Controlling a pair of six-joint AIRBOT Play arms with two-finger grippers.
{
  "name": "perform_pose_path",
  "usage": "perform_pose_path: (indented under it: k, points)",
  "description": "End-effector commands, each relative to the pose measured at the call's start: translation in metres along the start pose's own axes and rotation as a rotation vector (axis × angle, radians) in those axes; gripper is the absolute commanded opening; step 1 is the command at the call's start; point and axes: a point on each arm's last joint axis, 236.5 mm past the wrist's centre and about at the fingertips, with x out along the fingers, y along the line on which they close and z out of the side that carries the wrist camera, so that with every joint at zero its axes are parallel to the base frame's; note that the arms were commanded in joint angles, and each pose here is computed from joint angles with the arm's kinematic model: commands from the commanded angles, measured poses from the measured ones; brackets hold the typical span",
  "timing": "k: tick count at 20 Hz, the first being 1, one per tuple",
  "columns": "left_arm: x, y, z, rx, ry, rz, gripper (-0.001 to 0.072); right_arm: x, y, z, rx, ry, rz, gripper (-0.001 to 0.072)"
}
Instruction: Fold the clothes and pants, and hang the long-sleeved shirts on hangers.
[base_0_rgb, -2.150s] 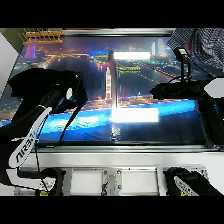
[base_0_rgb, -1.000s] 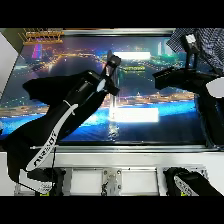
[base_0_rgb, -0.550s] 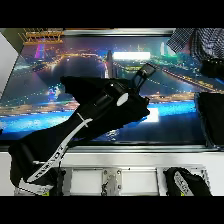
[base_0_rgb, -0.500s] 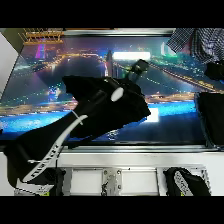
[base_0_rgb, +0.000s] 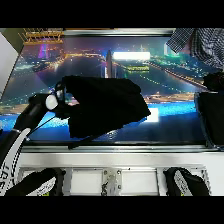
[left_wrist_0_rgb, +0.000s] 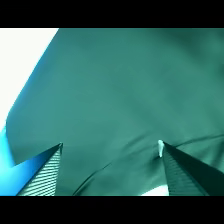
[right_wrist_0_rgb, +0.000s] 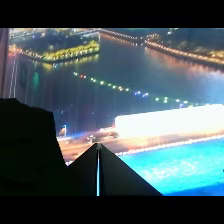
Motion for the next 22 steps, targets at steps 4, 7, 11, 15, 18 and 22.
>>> perform_pose_path:
  k: [4,7,11,15,18,22]
  points:
    - [0.036,0.056,-0.076,-0.291,0.13,-0.106,0.0653,0.012,0.008,-0.024,0.064,0.056,0.056,0.0027]
    - [0.043,0.061,-0.082,-0.301,0.126,-0.102,0.0653,0.012,0.007,-0.024,0.064,0.057,0.056,0.0026]
    - [0.045,0.055,-0.082,-0.254,0.12,-0.104,0.0653,0.012,0.007,-0.025,0.065,0.058,0.056,0.0026]
    - [0.05,0.037,-0.081,-0.175,0.09,-0.114,0.0652,0.012,0.007,-0.025,0.065,0.059,0.056,0.0026]
    - [0.06,0.029,-0.084,-0.148,0.127,-0.107,0.0471,0.013,0.008,-0.028,0.065,0.07,0.057,0.0027]
    - [0.058,0.018,-0.063,-0.106,0.135,-0.104,0.0005,0.019,0.006,-0.055,0.083,0.152,0.065,0.0027]
